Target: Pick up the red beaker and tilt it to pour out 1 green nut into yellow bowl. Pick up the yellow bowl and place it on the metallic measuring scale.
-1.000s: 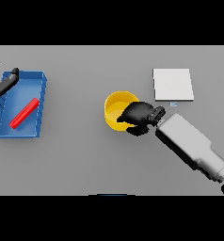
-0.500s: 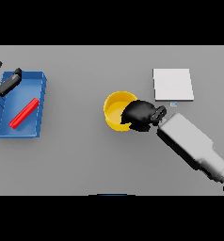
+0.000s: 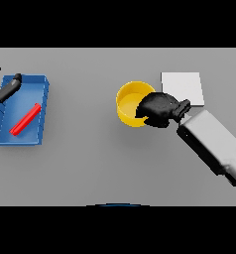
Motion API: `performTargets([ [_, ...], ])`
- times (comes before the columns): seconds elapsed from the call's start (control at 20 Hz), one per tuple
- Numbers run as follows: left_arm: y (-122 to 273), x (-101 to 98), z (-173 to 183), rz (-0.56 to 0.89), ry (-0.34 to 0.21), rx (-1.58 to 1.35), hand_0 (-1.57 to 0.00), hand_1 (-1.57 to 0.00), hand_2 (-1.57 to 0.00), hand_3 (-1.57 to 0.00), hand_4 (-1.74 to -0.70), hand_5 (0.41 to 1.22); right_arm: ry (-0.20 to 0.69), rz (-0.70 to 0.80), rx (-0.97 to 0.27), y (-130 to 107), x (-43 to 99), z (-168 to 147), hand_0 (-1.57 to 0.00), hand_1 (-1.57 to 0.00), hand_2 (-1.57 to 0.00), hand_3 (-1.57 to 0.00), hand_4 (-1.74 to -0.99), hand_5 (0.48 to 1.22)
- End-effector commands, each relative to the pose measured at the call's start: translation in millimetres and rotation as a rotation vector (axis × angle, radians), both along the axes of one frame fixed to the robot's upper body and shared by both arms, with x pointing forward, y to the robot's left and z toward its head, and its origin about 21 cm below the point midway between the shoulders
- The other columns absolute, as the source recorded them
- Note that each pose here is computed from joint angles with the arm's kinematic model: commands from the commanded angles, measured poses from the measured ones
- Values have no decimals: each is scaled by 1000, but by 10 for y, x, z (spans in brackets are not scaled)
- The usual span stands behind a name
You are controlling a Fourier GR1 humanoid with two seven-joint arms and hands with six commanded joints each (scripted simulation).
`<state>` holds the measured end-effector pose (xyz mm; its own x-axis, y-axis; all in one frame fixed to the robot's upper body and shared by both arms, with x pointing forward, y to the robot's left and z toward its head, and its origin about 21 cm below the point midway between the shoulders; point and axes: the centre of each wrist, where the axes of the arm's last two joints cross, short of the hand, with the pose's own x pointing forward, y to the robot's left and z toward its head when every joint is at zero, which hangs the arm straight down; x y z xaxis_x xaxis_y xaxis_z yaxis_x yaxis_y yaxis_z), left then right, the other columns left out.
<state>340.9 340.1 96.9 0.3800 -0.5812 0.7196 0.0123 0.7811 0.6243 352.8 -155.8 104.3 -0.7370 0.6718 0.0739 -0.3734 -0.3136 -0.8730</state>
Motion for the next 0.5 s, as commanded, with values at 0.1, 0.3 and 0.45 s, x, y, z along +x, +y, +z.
performTargets([
  [0.1, -22, 14, 40, -10, -4, 0, 1, 1, 1, 1, -714, 686, -58, -58, 7, -104, -9, 106, -1567, -1567, -1478, -1170, -1740, 1220],
  [0.3, -39, 15, 109, -3, -10, -2, 1, 1, 1, 1, -721, 694, -93, -94, 9, -153, -10, 235, -1563, -1569, -1526, -1157, -1740, 1220],
  [0.45, -21, -3, 108, 5, -5, -2, 1, 1, 1, 1, -727, 710, -131, -132, 7, -335, 47, 268, -1567, -1570, -1527, -1151, -1741, 1221],
])
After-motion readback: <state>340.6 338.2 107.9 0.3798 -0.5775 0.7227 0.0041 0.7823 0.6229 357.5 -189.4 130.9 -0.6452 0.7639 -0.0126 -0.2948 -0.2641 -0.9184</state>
